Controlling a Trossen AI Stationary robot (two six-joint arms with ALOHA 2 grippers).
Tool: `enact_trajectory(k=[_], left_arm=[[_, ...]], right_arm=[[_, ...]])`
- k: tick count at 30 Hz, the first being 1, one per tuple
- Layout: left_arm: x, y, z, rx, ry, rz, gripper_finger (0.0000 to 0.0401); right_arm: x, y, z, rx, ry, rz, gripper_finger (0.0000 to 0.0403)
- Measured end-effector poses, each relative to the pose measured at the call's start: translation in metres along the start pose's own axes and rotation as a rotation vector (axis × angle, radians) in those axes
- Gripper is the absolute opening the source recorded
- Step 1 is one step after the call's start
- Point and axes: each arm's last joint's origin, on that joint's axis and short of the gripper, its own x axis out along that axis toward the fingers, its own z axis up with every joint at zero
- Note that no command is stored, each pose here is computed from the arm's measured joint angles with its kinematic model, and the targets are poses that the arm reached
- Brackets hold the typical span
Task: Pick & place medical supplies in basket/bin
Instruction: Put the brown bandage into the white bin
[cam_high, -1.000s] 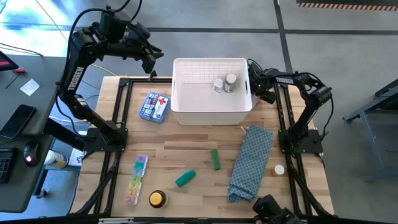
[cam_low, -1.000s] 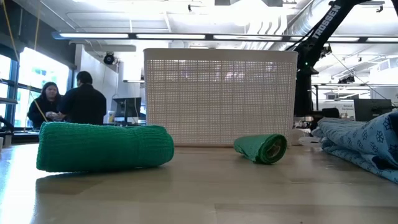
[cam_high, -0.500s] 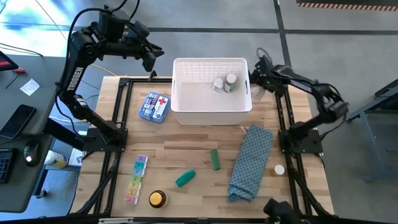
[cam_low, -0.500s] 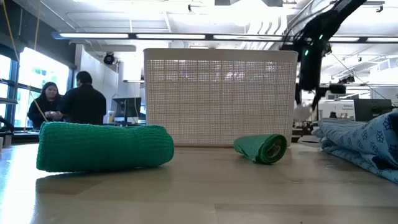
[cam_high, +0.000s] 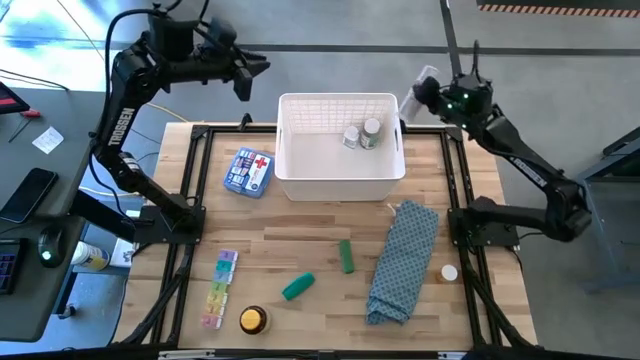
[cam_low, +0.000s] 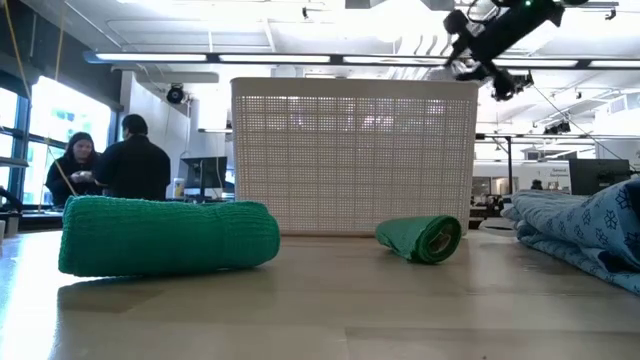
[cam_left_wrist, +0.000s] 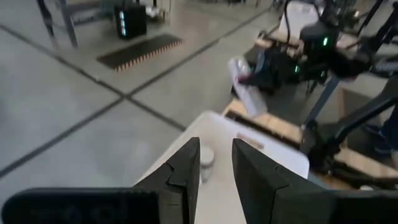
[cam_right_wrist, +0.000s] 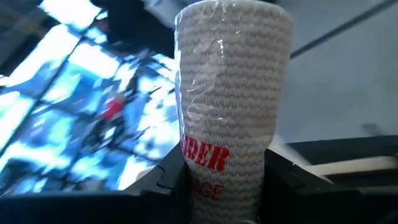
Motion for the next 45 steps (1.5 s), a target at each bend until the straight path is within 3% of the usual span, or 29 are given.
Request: enact_trajectory(k=[7, 10, 15, 23, 34, 45], left_arm=[[0.0, -0.001, 0.009, -0.012, -0.093, -0.007, 0.0129], [0.001, 0.0, 0.009, -0.032, -0.094, -0.008, 0.0129], [0.002, 0.0, 0.008, -0.067, -0.081, -0.006, 0.0129], [0.003, 0.0, 0.008, -0.071, -0.078, -0.002, 0.0129], [0.006, 0.001, 0.007, 0.01, -0.069, 0.004, 0.0129], [0.01, 0.001, 0.006, 0.039, -0.056, 0.006, 0.0129]], right_arm=[[0.031, 0.029, -0.014, -0.128, 0.188, 0.112, 0.012], [0.043, 0.051, -0.016, -0.215, 0.272, 0.101, 0.012], [0.059, 0.083, -0.024, -0.351, 0.44, -0.063, 0.012], [0.095, 0.102, -0.06, -0.418, 0.686, -0.266, 0.012], [0.142, 0.083, -0.119, -0.455, 0.81, -0.465, 0.012], [0.169, 0.051, -0.148, -0.483, 0.909, -0.628, 0.0134]])
